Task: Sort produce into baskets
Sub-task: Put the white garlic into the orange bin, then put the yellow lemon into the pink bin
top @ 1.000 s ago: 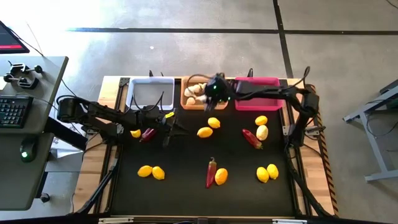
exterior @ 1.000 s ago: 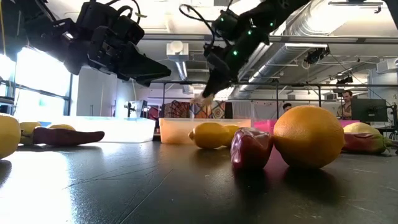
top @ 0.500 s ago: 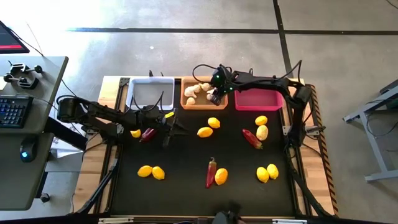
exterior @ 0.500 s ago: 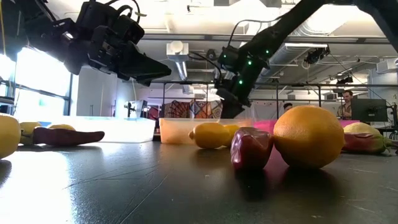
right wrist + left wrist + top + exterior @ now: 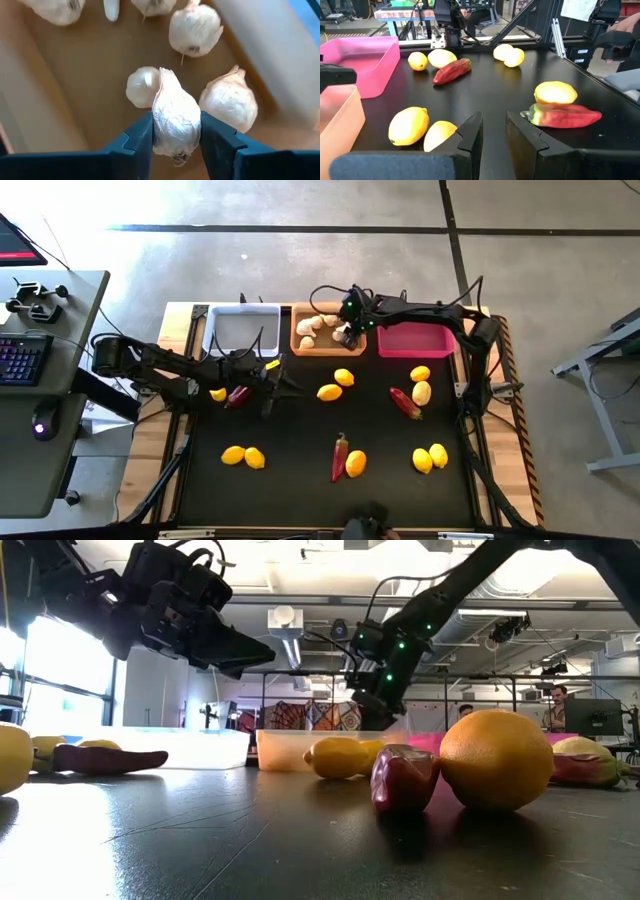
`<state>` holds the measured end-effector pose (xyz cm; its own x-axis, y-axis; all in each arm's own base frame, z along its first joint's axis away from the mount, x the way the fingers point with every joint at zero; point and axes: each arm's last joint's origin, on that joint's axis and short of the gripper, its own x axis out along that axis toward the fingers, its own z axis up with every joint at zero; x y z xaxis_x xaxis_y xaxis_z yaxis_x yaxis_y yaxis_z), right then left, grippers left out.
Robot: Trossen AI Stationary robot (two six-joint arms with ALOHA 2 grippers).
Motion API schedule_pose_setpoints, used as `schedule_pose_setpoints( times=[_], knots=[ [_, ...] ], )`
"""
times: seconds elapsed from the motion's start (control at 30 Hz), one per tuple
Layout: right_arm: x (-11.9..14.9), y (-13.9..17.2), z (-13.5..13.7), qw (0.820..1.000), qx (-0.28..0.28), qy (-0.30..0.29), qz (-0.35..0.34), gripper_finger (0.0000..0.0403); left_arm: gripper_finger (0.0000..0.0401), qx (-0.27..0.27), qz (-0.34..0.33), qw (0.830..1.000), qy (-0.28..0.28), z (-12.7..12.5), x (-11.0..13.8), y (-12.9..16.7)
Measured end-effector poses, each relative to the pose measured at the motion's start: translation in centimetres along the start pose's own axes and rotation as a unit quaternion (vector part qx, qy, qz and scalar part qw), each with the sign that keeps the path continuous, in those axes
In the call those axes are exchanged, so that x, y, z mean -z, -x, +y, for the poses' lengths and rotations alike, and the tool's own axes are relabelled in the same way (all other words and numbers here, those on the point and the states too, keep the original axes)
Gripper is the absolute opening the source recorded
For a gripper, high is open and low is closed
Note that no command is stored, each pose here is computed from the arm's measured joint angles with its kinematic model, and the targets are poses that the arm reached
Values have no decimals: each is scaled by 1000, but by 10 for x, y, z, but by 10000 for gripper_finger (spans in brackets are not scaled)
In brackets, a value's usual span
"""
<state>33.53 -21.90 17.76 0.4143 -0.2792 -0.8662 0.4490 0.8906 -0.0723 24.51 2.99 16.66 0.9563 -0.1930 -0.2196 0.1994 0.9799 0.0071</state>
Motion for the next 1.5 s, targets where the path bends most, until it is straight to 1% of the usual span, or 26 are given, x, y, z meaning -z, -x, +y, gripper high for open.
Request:
schedule_pose_setpoints(
  times=[0.1,0.27,0.37,0.53,0.6,0.67,0.73,0.83,0.97,1.07,1.1,1.13,1.27,1.4,1.5],
  knots=[
    [3,-2,0,1000,-2,2,16,140,68,0,2,1000,1,0,0,0],
    [3,-2,0,1000,-2,2,15,157,68,1,3,1000,2,0,1,0],
    [3,-2,0,1000,-2,1,16,177,68,4,5,1000,2,0,1,0],
    [6,-2,2,999,2,1,32,223,68,5,8,1000,3,-1,2,0],
    [7,-1,2,999,2,2,37,232,68,5,11,1000,4,-1,2,0],
    [7,3,5,999,6,6,42,232,68,1,14,1000,6,0,3,0],
    [4,13,8,999,31,15,34,221,68,-6,17,1000,6,0,3,0],
    [-4,35,18,997,61,42,5,181,68,-18,20,1000,7,1,4,0],
    [-10,62,38,995,55,57,-56,97,68,-19,20,1000,7,1,4,0],
    [-1,70,56,991,45,73,-106,26,68,-18,23,1000,8,0,4,0],
    [5,72,61,989,41,75,-119,14,68,-18,24,1000,8,0,5,0],
    [11,74,66,988,36,72,-133,10,68,-19,24,1000,8,1,5,0],
    [38,87,80,982,16,46,-185,22,68,-18,23,1000,3,1,4,0],
    [68,97,93,973,-9,32,-230,6,68,-19,23,999,16,1,4,0],
    [92,104,99,963,-1,14,-270,4,68,-19,16,999,22,1,3,0]
  ],
)
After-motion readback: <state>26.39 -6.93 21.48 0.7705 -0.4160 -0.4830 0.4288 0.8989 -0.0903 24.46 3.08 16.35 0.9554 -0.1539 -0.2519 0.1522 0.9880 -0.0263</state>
